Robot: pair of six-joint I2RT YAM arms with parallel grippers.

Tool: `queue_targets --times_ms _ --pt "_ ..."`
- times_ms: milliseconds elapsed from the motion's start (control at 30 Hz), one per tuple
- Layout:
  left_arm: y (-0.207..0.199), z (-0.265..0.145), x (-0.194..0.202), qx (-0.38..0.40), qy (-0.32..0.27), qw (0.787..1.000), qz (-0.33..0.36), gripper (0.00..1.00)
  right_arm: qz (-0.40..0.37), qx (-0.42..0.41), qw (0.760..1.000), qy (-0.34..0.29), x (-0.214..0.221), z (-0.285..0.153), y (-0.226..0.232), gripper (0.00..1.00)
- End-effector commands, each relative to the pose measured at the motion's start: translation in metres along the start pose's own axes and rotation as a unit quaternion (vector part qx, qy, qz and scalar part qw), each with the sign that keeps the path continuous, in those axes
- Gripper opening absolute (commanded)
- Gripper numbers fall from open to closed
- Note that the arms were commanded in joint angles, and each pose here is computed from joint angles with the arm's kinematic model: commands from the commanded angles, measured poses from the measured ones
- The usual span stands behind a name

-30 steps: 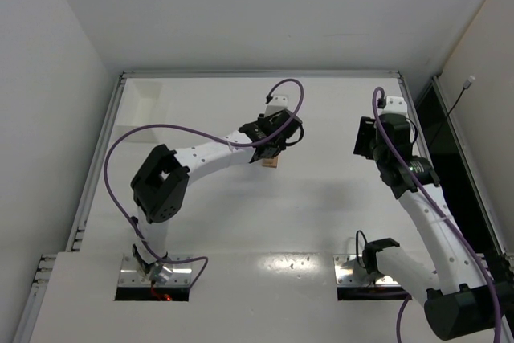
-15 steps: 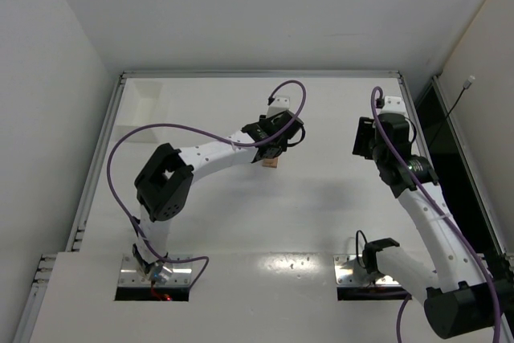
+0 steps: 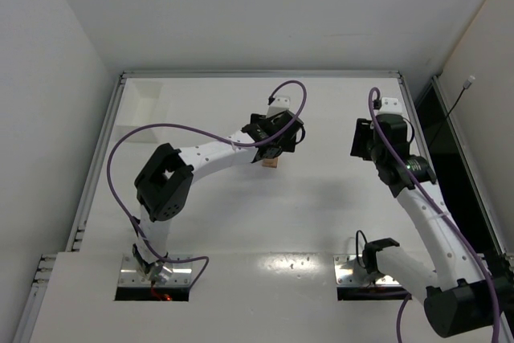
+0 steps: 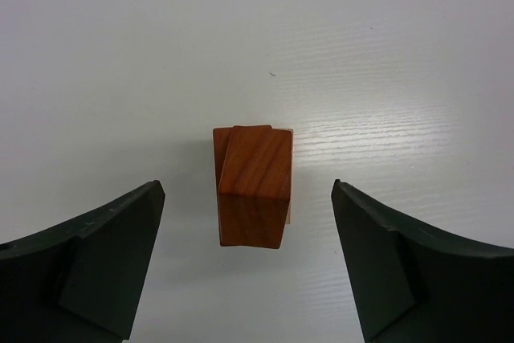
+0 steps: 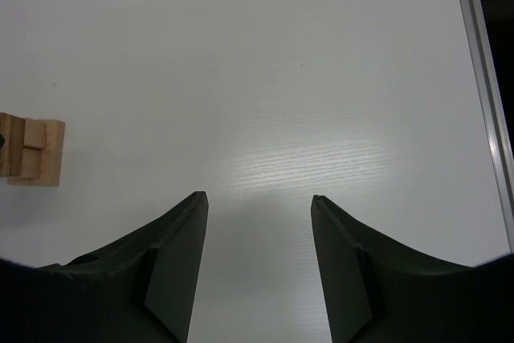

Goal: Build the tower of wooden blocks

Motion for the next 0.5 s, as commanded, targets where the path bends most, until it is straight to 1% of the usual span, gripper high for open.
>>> queue_targets --times_ms 0,33,100,267,300,467 --pt "-0.004 -0.010 -0.025 0.004 -0.033 0.999 -0.023 0.83 0.015 -0.009 1.000 -0.007 -0.003 0.005 0.005 0.51" --pt "-0.003 -0.009 -0.021 0.003 -0.029 0.999 -0.013 0.83 0.015 -0.009 1.000 -0.007 -0.003 0.005 0.005 0.51" --pt "-0.004 -0.008 -0.024 0.005 -0.034 0.999 -0.017 0.83 0.016 -0.010 1.000 -0.011 -0.005 0.005 0.005 0.51" --pt "0.000 -0.004 -0.024 0.011 -0.027 0.999 -0.022 0.73 0.016 -0.015 1.000 -0.009 -0.005 0.007 0.008 0.51" --pt "0.003 0.002 -0.022 0.009 -0.021 0.999 -0.023 0.73 0.016 -0.015 1.000 -0.009 -0.005 0.008 0.008 0.51" --pt "0.006 0.012 -0.017 0.006 -0.014 1.000 -0.025 0.67 0.016 -0.015 1.000 -0.009 -0.005 0.008 0.008 0.51"
Point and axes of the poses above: each gripper's point midway between its finger pads, its own z axis out along the fingers, its own y axis along the line the jaws close on, x = y × z, the point moved 1 cm from there along -z, back along the fingers, and after that the axes turned 11 degrees about z, right-handed, at the moved point
